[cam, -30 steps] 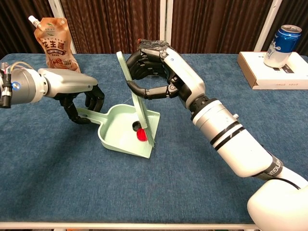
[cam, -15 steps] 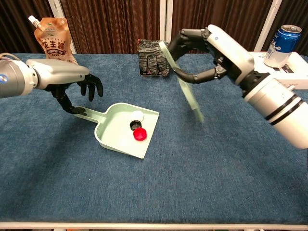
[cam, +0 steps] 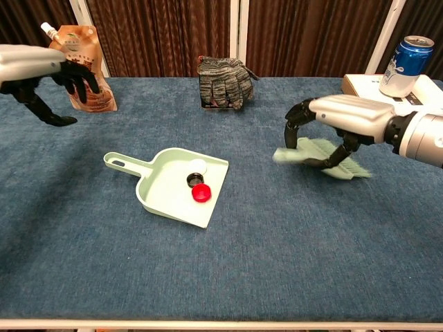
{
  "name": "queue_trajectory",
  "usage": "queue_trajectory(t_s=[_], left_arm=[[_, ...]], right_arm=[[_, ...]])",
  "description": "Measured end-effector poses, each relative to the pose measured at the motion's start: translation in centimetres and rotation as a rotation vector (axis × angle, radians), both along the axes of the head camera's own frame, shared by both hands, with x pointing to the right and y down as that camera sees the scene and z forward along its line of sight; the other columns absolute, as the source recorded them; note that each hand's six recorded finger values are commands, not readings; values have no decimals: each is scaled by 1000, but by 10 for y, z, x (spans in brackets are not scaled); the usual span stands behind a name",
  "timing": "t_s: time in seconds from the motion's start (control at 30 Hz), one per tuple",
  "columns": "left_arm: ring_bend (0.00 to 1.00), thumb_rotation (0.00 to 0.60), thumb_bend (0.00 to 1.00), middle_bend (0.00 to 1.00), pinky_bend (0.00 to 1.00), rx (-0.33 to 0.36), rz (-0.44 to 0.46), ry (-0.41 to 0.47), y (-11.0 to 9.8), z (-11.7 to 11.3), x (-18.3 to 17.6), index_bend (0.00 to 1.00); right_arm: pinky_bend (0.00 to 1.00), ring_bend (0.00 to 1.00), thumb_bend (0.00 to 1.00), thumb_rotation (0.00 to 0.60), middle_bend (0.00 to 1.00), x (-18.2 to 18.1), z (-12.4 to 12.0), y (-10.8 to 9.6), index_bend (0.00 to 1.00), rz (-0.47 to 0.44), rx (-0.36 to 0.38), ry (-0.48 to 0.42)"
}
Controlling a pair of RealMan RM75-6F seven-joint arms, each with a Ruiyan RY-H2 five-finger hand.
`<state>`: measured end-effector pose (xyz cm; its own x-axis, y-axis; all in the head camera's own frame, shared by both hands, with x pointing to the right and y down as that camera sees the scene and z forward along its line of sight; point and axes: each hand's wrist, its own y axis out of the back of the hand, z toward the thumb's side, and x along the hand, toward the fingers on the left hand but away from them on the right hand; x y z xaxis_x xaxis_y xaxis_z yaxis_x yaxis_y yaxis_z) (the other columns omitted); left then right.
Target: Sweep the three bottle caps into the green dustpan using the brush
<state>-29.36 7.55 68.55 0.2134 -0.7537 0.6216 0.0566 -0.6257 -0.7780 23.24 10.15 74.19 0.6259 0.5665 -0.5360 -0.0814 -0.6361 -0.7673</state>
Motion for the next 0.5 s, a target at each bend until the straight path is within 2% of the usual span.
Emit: queue_trajectory(t_s=[0.07, 0.23, 0.37, 0.5], left_arm=[[245, 600, 297, 311, 200, 23, -27, -10, -2, -5, -13, 240], [245, 600, 291, 311, 196, 64, -103, -25, 0, -17, -50, 241], [245, 600, 291, 312, 191, 113, -151, -51, 8, -31, -82, 256], [245, 600, 291, 312, 185, 164, -212, -83, 26, -46, -116, 260]], right_arm=[[0, 0, 311, 600, 153, 3, -1, 3, 23, -11, 2, 53], [4, 2, 303, 600, 169, 28, -21, -5, 3, 58, 29, 95], [61, 17, 327, 600, 213, 72, -48, -17, 22, 173, 100, 101], [63, 17, 327, 600, 222, 126, -80, -14, 23, 314, 162, 109]])
